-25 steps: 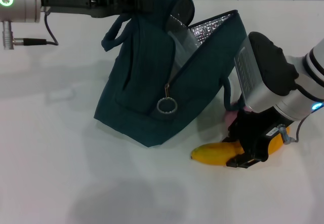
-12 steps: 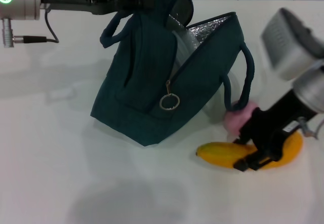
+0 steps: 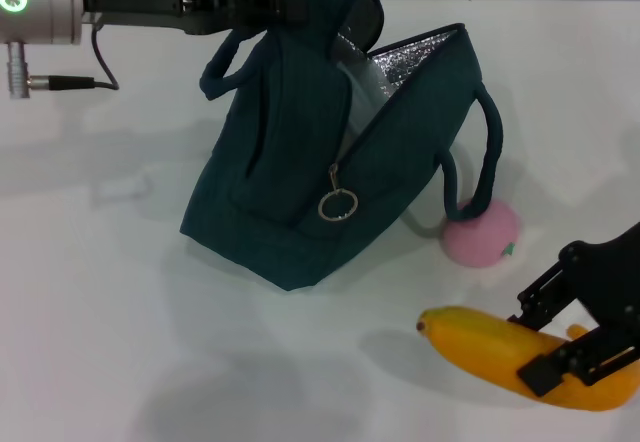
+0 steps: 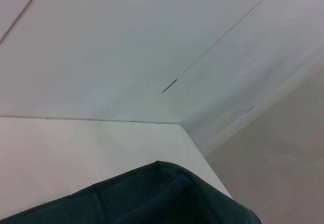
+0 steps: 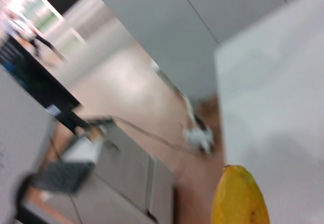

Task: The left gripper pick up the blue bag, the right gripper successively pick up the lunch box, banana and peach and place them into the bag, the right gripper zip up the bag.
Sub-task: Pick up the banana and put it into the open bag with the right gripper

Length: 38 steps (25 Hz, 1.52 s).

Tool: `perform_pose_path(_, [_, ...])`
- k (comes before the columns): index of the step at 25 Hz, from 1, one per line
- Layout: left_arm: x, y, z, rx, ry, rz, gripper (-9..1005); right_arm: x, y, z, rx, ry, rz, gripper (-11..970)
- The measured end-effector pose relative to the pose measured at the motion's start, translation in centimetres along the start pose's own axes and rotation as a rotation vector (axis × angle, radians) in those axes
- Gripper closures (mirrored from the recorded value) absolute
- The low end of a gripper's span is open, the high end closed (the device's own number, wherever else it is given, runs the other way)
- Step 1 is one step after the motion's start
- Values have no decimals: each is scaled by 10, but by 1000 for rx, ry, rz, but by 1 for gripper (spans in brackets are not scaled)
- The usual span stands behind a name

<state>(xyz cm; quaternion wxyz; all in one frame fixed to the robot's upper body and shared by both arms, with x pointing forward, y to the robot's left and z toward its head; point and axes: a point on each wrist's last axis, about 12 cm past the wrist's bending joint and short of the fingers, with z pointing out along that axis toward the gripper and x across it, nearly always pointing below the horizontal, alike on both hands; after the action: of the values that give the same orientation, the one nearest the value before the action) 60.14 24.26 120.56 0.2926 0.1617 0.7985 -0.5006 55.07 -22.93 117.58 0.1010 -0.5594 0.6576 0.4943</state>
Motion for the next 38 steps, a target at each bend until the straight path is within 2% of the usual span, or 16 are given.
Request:
perform_pose_path(4, [2,1,0,0,3,-6,938,5,7,-10,-38,-154,-57,519])
perform_pose_path(6, [3,0,1,4,10,-6,938,9,10,-14,-37,-252,-116,518])
perform_pose_path(9, [5,0,2,9,16,-7,938,17,17,-21,5,-481,-260,517])
perform_pose_path(11, [6,-1,5,17,22,-9,938,30,20,-21,92,-730,-362,516])
perform_pose_path(12, [7,-1,6,19,22,-10,938,35,19,-19,124,-805,-382,516])
perform_pose_path(13, [7,-2,7,20,22,-12,938,44,19,-17,203,-944,-423,516])
perform_pose_path(15, [8,-2,8,23,23,-13,938,58,17,-9,310,-1132,-434,515])
perform_pose_path(19, [9,-3,11,30,24,-16,938,72,14,5,378,-1380,-358,513])
perform_pose_path(22, [9,-4,12,36,24,-16,938,71,9,16,360,-1468,-282,512])
perform_pose_path(27, [8,-6,13,64,5,-15,937,63,-2,31,253,-1516,-84,510])
perform_pose_path(32, [8,-7,12,75,-6,7,937,64,-9,40,125,-1556,170,508])
perform_pose_path(38, [7,-7,12,74,-4,16,937,59,-21,46,80,-1562,340,506])
